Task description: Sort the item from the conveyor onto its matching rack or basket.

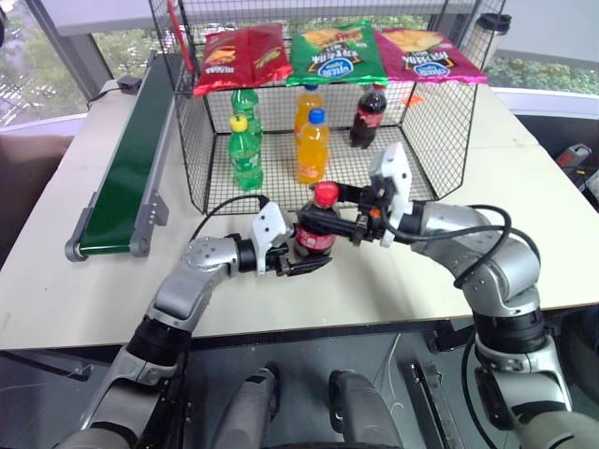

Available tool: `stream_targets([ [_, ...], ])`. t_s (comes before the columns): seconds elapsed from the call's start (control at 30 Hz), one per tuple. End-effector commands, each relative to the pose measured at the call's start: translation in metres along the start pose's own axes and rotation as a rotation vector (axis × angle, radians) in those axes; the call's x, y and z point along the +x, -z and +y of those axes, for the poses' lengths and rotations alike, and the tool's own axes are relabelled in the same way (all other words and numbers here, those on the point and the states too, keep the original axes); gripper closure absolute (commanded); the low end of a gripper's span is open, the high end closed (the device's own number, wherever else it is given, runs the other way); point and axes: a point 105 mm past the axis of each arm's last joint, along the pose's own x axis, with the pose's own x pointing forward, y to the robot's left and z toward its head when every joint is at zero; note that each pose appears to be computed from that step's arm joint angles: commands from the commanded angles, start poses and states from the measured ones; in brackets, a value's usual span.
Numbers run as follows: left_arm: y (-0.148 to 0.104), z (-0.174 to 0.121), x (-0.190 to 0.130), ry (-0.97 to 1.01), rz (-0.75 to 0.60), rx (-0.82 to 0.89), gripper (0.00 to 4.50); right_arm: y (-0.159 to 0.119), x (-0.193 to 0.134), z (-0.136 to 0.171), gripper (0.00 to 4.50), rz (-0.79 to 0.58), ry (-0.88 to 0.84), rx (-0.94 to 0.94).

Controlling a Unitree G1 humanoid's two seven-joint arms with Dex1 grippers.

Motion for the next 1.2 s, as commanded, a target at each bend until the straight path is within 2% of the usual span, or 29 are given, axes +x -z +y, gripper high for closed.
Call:
stream_targets([
  [0.03,-0.023,0.001,-0.001,0.0,-0.075,0.064,1.59,-0.012,-0.001,-0.001,3.33,-0.037,-0.003,-0.028],
  [0.27,-0.024,0.015,-0.003,-0.102,-0.077,0.004,1.59,-0.013,-0.001,-0.001,3.33,-0.032,0.001,-0.033],
  [0.37,-0.026,0.021,-0.006,-0.163,-0.101,-0.011,0.12,-0.015,-0.001,-0.004,3.33,-0.038,0.017,-0.039],
  [0.4,-0.025,0.02,-0.008,-0.167,-0.102,-0.021,0.03,-0.016,0.0,-0.005,3.33,-0.041,0.026,-0.042],
  [0.7,-0.008,0.022,-0.03,-0.275,-0.051,-0.09,0.03,-0.032,-0.005,-0.041,3.33,-0.079,0.194,-0.096],
  [0.83,0.017,0.012,-0.047,-0.386,-0.01,-0.162,0.03,-0.039,-0.015,-0.096,3.33,-0.071,0.445,-0.157],
  [0.93,0.023,0.022,-0.056,-0.554,-0.014,-0.126,0.03,-0.038,-0.018,-0.124,3.33,-0.09,0.572,-0.166],
  [1.2,0.023,0.032,-0.061,-0.773,-0.042,-0.104,0.03,-0.032,-0.023,-0.173,3.33,-0.121,0.763,-0.163],
])
